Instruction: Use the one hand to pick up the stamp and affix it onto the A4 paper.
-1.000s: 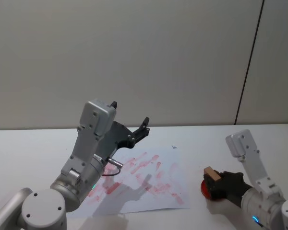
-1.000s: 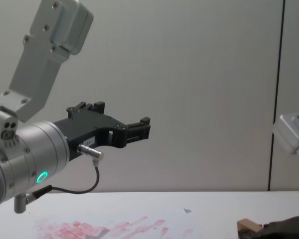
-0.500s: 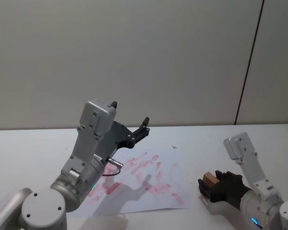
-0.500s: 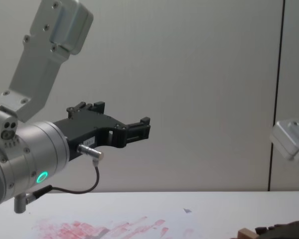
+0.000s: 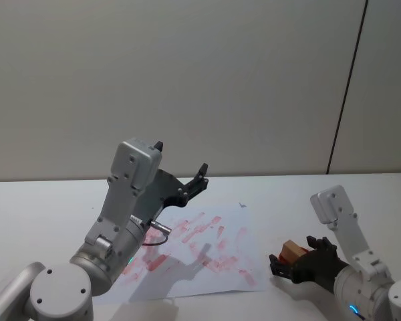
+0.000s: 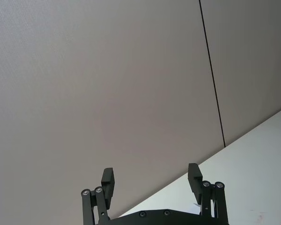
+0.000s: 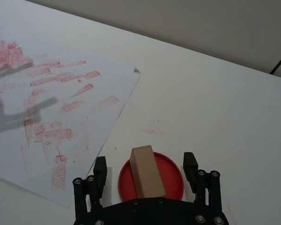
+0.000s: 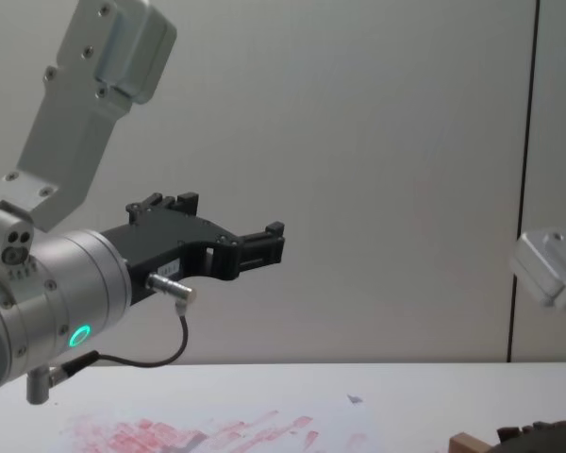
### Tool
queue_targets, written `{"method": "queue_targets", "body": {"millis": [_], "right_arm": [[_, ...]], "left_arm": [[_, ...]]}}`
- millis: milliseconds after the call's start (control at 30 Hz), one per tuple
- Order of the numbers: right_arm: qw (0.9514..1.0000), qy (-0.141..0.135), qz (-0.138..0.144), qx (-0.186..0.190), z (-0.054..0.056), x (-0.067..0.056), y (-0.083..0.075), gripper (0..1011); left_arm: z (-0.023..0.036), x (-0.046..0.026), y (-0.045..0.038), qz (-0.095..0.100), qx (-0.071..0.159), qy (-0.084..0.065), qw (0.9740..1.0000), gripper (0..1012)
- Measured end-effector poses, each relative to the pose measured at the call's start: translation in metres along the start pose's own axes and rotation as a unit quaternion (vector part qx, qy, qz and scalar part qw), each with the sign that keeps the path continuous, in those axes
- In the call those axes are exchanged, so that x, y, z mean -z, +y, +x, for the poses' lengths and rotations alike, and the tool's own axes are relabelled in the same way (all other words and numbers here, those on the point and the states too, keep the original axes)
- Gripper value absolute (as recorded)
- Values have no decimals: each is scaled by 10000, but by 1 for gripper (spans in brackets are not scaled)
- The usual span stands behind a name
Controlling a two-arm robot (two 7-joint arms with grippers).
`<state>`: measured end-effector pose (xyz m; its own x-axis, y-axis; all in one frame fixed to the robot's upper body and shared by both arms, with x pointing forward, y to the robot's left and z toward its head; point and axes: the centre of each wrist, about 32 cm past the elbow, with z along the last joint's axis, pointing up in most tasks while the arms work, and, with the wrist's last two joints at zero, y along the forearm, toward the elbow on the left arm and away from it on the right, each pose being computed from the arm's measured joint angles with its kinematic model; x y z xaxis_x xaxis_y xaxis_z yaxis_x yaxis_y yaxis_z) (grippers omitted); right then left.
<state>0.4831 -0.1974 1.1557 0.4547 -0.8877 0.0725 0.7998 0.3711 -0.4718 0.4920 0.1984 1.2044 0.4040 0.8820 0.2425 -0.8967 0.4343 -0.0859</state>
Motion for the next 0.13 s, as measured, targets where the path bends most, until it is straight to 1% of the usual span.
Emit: {"method": "queue_targets", "body": {"millis": [133], "right_arm": [[10000,-1,-2,0,0,1,1,1001]], "left_arm": [[0,0,0,0,0,0,10000,1001]]}}
